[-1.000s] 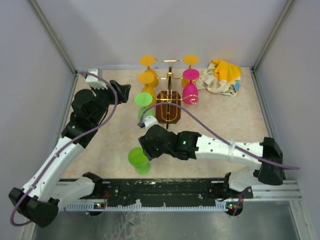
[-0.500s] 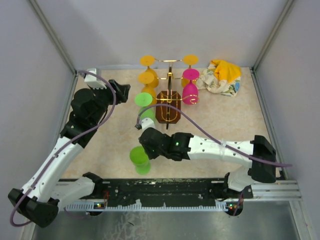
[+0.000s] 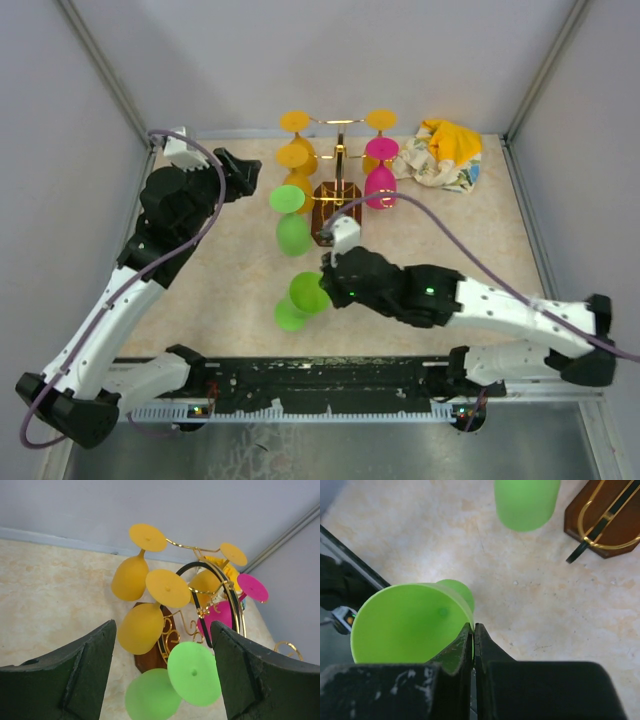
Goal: Place the wine glass upside down on the wine glass rack
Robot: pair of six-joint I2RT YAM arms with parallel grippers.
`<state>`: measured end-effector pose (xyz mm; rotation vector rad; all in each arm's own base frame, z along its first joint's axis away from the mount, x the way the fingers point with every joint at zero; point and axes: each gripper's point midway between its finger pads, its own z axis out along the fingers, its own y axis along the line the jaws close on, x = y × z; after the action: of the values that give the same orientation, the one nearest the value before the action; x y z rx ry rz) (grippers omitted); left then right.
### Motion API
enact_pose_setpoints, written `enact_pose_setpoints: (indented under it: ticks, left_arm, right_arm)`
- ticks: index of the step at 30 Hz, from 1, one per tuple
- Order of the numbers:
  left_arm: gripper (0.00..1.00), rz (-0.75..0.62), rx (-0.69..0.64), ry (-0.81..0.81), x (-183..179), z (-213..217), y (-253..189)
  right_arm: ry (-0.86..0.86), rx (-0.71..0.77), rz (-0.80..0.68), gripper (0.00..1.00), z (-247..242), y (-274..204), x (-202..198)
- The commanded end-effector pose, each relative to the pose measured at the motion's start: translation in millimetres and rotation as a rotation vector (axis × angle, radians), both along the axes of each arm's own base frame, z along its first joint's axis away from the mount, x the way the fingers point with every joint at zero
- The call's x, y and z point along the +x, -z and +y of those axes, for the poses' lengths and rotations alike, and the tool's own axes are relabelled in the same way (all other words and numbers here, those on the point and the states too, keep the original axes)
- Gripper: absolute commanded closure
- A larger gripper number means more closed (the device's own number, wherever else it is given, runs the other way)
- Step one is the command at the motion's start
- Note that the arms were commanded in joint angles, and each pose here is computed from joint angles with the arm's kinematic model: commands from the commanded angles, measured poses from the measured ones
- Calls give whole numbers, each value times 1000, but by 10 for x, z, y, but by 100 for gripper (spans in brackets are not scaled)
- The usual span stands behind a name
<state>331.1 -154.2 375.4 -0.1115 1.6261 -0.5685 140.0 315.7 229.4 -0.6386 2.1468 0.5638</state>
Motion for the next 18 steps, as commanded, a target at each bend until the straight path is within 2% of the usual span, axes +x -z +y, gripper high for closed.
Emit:
enact_pose_setpoints:
  ticks: [1, 6, 13, 16, 18]
  left_arm:
    - [18, 73, -111, -66, 37, 39, -97]
    - [18, 117, -185, -147, 22, 157, -152]
    - [19, 107, -335, -206, -114, 296, -376]
    - [19, 121, -382, -205, -157, 294, -444]
    - [19, 153, -443, -214, -178, 288, -432]
  right_arm:
    - [53, 253, -169, 100, -362, -840, 64]
    - [37, 442, -326, 100, -634, -1474, 58]
    - [130, 606, -622, 100, -939, -2229, 229]
    - [154, 595, -752, 100, -929, -2437, 312]
    - [194, 538, -845, 100, -902, -2510, 416]
